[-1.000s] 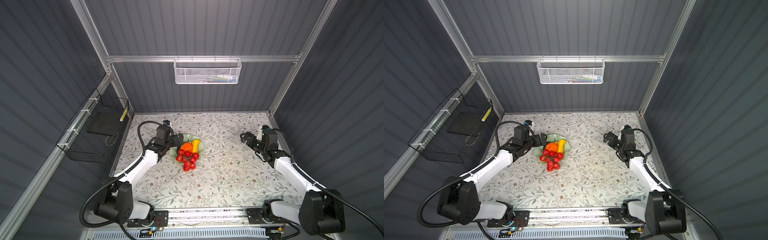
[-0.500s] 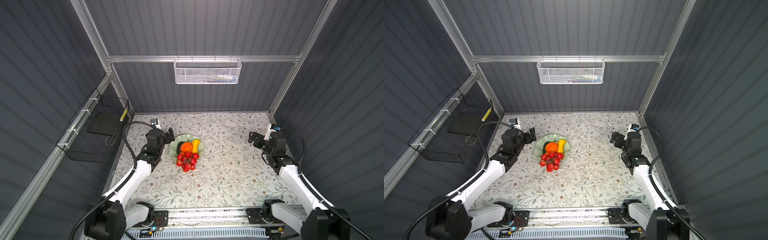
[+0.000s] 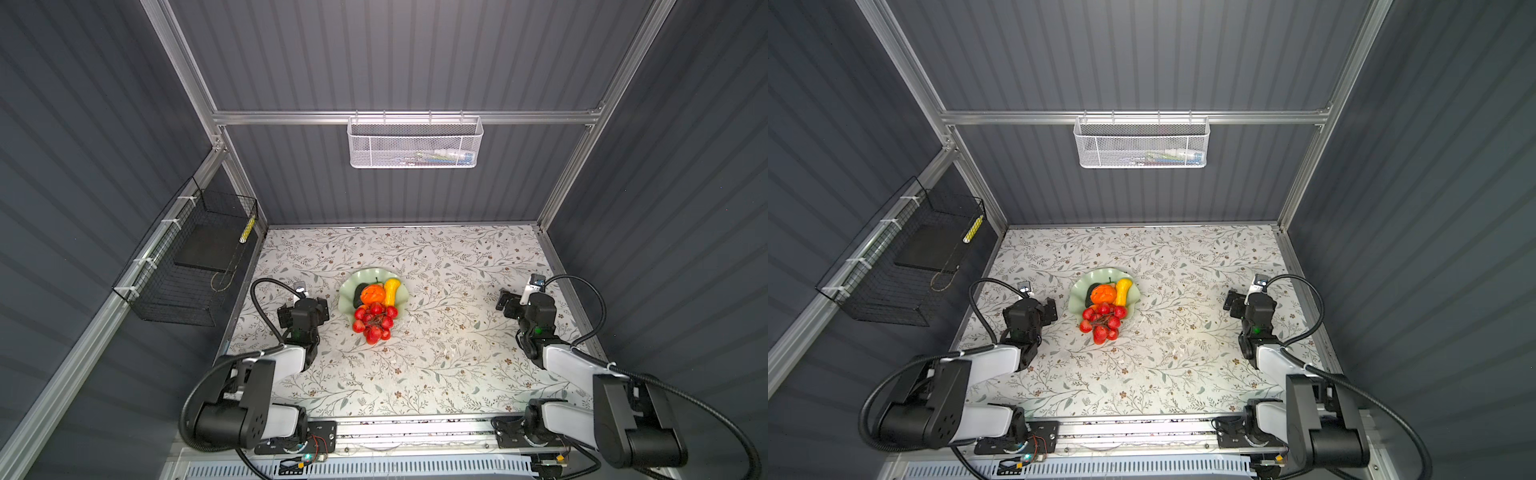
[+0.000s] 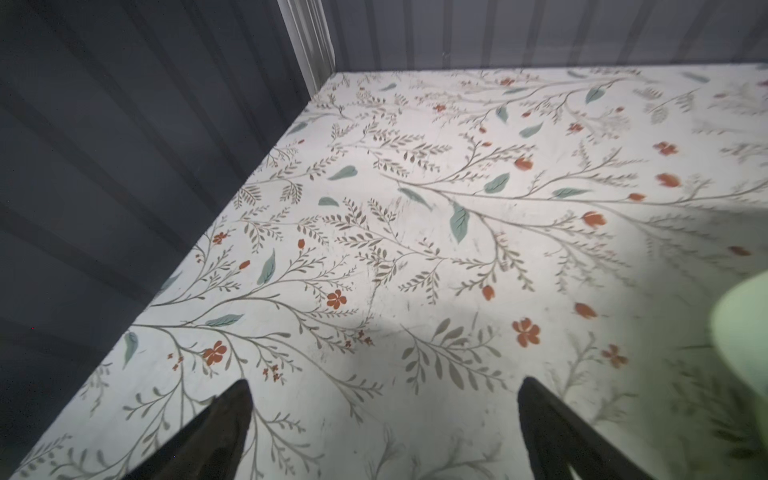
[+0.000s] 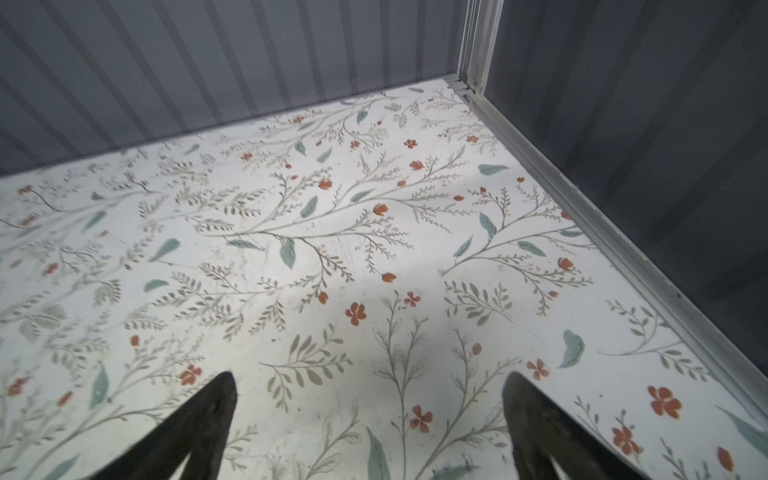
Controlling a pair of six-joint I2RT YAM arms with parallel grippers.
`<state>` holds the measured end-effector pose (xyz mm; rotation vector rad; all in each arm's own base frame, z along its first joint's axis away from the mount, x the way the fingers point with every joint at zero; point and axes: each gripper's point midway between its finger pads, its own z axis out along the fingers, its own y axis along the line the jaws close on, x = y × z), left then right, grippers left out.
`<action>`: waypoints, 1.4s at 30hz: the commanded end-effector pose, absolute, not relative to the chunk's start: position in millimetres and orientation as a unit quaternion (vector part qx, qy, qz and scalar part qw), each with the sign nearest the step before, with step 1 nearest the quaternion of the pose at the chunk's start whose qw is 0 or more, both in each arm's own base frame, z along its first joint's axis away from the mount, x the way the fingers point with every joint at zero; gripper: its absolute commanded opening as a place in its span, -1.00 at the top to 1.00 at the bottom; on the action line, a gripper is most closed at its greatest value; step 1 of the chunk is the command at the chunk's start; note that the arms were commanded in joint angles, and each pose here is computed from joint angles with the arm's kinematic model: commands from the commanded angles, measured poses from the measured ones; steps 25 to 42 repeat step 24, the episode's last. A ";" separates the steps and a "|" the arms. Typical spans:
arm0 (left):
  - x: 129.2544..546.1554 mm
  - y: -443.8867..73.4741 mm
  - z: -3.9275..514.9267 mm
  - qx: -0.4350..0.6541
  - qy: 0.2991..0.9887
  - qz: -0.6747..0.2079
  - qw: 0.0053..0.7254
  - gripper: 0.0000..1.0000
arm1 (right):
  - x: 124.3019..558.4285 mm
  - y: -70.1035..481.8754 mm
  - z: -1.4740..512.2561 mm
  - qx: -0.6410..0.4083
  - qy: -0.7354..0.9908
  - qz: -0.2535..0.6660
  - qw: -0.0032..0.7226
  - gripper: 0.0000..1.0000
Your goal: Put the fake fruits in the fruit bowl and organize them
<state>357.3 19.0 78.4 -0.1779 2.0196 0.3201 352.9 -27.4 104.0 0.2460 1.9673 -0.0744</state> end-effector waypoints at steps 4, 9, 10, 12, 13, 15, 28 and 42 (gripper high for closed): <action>399.1 17.5 85.3 -0.064 0.815 0.070 0.571 -1.00 | 373.1 -37.4 129.0 0.084 0.774 -0.024 0.627 -0.98; 411.3 15.6 67.0 -0.058 0.828 0.068 0.554 -0.99 | 383.2 -35.2 117.9 0.077 0.789 -0.023 0.609 -0.98; 413.6 15.4 68.9 -0.053 0.822 0.071 0.562 -0.99 | 382.1 -36.1 120.0 0.078 0.779 -0.028 0.622 -0.98; 411.5 14.6 66.6 -0.055 0.828 0.067 0.554 -0.99 | 380.2 -37.7 121.4 0.084 0.777 -0.030 0.623 -0.98; 412.0 15.0 66.9 -0.055 0.827 0.069 0.555 -0.99 | 381.3 -41.1 120.4 0.094 0.780 -0.035 0.617 -0.98; 412.3 15.1 66.9 -0.055 0.826 0.070 0.557 -0.99 | 383.1 -34.1 120.3 0.074 0.781 -0.026 0.620 -0.98; 412.9 14.4 67.5 -0.053 0.826 0.069 0.556 -0.99 | 386.6 -23.9 119.1 0.046 0.787 -0.004 0.615 -0.98; 412.9 14.4 67.5 -0.053 0.826 0.069 0.556 -0.99 | 386.6 -23.9 119.1 0.046 0.787 -0.004 0.615 -0.98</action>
